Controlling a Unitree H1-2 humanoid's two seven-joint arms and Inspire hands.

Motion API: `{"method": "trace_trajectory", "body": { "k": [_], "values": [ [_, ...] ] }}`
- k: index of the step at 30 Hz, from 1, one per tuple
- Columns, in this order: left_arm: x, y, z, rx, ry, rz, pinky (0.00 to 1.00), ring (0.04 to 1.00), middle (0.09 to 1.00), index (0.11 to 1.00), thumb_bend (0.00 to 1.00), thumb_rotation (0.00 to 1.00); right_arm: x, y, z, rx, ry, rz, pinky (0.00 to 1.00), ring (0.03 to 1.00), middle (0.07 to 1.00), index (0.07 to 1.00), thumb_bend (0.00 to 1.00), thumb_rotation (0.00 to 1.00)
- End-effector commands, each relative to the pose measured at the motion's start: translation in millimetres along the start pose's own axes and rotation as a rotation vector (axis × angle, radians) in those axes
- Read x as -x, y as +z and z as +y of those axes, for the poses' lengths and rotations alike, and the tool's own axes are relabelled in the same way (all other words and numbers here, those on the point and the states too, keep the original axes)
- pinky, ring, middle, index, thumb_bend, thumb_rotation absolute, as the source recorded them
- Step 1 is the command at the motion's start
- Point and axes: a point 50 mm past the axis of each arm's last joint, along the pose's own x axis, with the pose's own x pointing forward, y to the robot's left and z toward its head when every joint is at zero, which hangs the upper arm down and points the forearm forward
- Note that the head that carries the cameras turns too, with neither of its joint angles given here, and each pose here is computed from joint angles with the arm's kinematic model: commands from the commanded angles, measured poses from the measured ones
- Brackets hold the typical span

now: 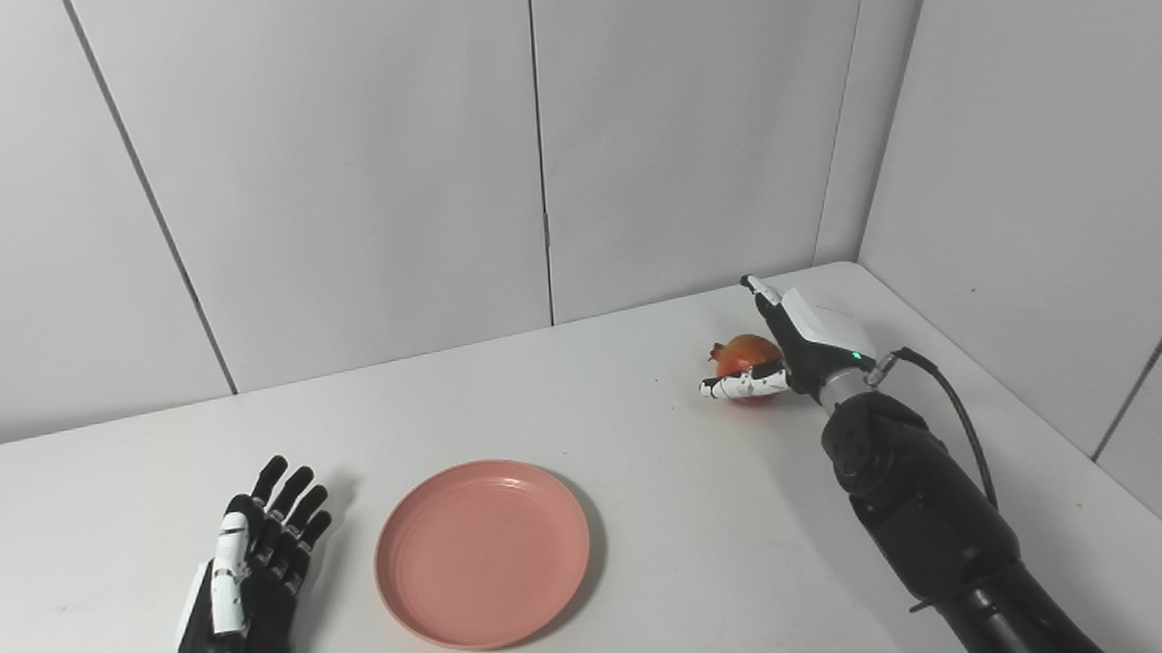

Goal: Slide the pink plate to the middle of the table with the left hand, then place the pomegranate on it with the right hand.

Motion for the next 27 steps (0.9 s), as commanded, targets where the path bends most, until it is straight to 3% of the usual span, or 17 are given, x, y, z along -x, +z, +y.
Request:
{"method": "trace_trajectory", "body": {
  "k": [1, 13, 24, 25, 27],
  "values": [
    [1, 2, 3, -0.003, 0.004, 0.012, 0.94, 0.917, 0.923, 0.917, 0.32, 1.00, -14, 10, -30, 0.003, -0.079, -0.036, 0.74, 0.849, 0.916, 0.926, 0.98, 0.43],
    [2, 6, 3, -0.009, 0.009, 0.021, 0.93, 0.913, 0.916, 0.908, 0.32, 1.00, -28, 7, -26, -0.015, -0.027, 0.010, 0.69, 0.817, 0.869, 0.892, 1.00, 0.38],
    [2, 5, 3, -0.006, 0.003, 0.021, 0.93, 0.913, 0.917, 0.910, 0.33, 1.00, -33, 9, -24, 0.050, 0.028, 0.041, 0.70, 0.802, 0.845, 0.861, 0.98, 0.40],
    [2, 5, 3, -0.006, 0.003, 0.020, 0.93, 0.910, 0.915, 0.910, 0.33, 1.00, -33, 9, -24, 0.048, 0.029, 0.042, 0.64, 0.763, 0.820, 0.855, 0.97, 0.40],
    [2, 5, 4, -0.006, 0.003, 0.021, 0.93, 0.908, 0.914, 0.910, 0.33, 1.00, -33, 9, -23, 0.044, 0.035, 0.042, 0.62, 0.751, 0.813, 0.849, 0.97, 0.39]
  ]
}}
